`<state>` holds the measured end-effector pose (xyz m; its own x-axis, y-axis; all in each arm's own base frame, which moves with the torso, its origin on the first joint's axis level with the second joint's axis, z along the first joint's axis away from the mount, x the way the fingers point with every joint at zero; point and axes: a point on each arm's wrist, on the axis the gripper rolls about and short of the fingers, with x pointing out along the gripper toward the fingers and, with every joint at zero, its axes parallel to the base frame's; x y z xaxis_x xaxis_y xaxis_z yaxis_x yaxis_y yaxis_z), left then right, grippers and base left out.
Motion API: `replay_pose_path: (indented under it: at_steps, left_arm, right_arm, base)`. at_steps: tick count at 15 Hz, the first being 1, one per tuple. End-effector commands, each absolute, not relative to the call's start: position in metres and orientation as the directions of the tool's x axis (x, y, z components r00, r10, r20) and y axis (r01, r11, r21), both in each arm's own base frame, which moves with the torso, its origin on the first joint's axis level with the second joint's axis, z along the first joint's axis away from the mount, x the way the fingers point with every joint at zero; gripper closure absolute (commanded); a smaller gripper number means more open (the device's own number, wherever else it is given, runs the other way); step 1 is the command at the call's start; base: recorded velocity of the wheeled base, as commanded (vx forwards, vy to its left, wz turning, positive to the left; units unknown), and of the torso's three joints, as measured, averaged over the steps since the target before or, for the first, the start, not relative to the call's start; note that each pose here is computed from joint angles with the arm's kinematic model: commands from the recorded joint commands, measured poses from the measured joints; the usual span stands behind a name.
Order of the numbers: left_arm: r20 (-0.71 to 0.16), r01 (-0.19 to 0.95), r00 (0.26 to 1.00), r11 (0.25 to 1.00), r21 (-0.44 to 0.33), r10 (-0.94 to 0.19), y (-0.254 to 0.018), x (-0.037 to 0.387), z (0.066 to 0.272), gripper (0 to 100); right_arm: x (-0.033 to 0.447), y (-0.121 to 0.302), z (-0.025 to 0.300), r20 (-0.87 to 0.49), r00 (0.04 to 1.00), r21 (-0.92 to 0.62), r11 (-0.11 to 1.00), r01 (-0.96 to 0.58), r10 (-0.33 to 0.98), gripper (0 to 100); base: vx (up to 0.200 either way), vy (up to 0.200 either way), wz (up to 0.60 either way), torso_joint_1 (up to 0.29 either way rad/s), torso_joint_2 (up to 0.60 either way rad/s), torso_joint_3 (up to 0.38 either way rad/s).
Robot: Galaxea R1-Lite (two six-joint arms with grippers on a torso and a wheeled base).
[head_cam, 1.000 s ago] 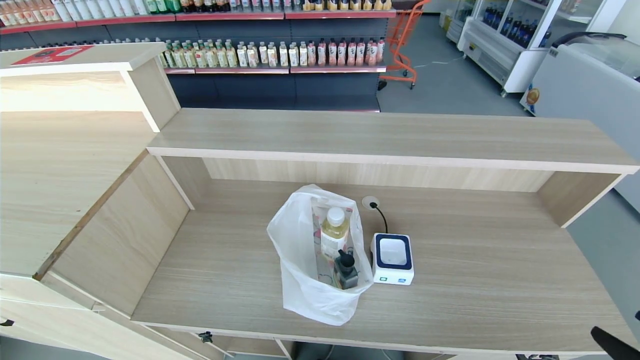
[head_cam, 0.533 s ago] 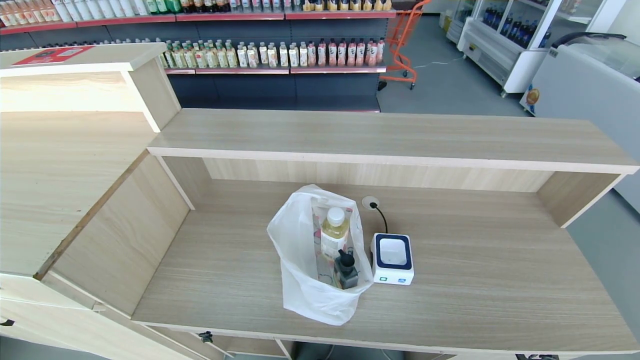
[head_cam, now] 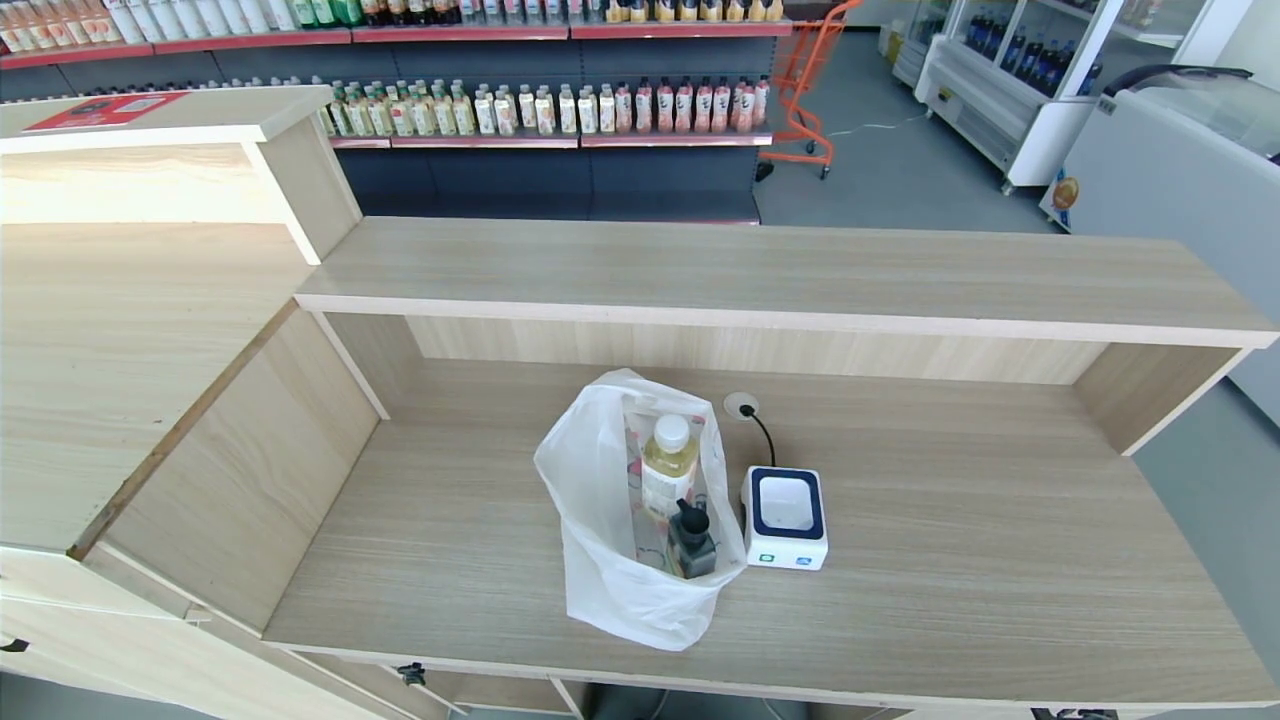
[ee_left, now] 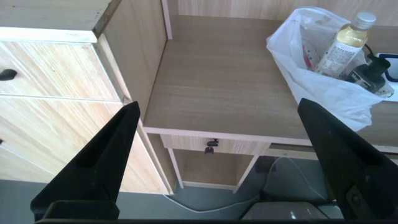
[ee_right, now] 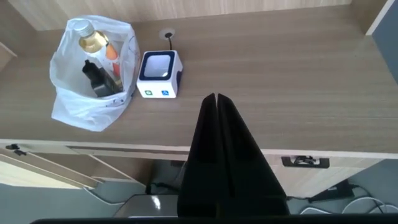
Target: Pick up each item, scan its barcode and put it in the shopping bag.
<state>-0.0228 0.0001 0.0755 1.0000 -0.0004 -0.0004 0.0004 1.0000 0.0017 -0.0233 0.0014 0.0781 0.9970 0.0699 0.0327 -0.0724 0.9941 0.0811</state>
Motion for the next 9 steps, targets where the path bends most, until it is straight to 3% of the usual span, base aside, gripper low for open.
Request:
replay_pose_path:
  at_steps: [1,2,9]
  left_arm:
    - [0.0,0.0,1.0,1.0,0.002,0.0,0.0001,-0.0228,0.0755,0]
    - [0.0,0.0,1.0,1.0,0.002,0.0,0.0001,-0.0228,0.0755,0]
    - [0.0,0.002,1.0,1.0,0.008,-0.002,0.0,-0.0228,0.0755,0]
  right_arm:
    - [-0.0229,0.0014,0.0783,0.028,0.997,0.082,0.994,-0.073,0.071,100]
    - [-0.0229,0.0014,0.0783,0.028,0.997,0.081,0.994,-0.073,0.071,100]
    - [-0.0229,0.0014,0.0783,0.028,0.997,0.082,0.994,-0.073,0.071,100]
  base:
    - [0.0,0.0,0.0,0.0,0.0,0.0]
    - [0.0,0.0,0.0,0.0,0.0,0.0]
    - [0.0,-0.2,0.0,0.006,0.0,0.0]
